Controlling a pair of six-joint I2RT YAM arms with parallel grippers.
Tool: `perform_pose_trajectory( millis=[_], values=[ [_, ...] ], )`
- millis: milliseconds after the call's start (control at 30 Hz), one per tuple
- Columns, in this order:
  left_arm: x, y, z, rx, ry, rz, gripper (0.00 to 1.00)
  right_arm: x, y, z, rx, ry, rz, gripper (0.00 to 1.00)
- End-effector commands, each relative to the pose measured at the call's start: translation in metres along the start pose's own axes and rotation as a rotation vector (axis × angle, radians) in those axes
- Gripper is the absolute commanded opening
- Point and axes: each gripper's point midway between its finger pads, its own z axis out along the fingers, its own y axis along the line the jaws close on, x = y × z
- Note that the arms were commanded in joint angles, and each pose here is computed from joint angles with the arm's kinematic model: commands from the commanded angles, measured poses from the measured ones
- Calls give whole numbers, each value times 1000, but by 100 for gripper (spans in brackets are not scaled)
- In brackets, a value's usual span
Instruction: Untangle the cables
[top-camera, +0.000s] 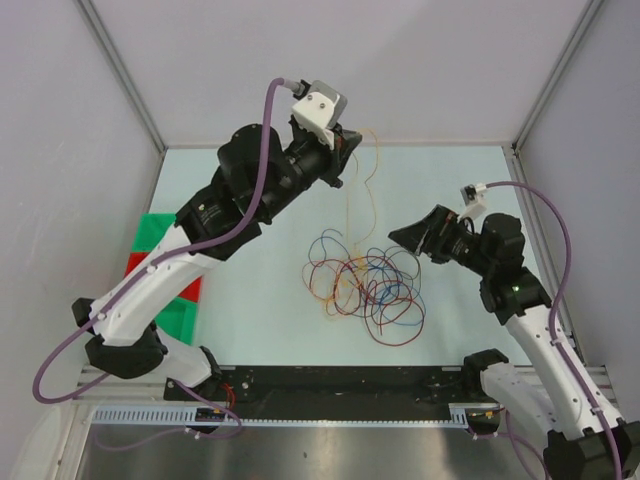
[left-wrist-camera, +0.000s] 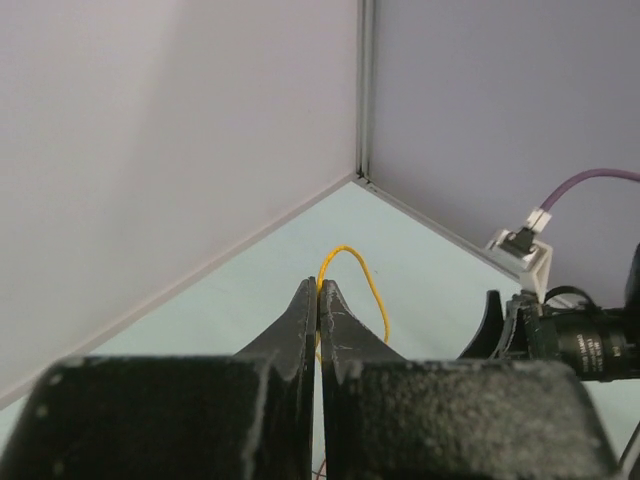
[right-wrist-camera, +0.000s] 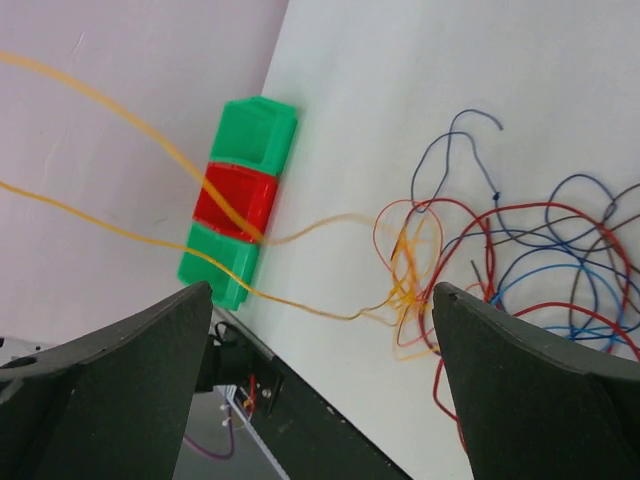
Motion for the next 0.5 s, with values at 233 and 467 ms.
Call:
perform_pose_trajectory(
  millis=[233,467],
  values=[
    [-52,-9,-15,81,-182,-71,0,33,7,42,21,75,-39,93],
    [-56,-18,-20,131,-196,-112,0,46,-16,79,106,96,20,92]
  ],
)
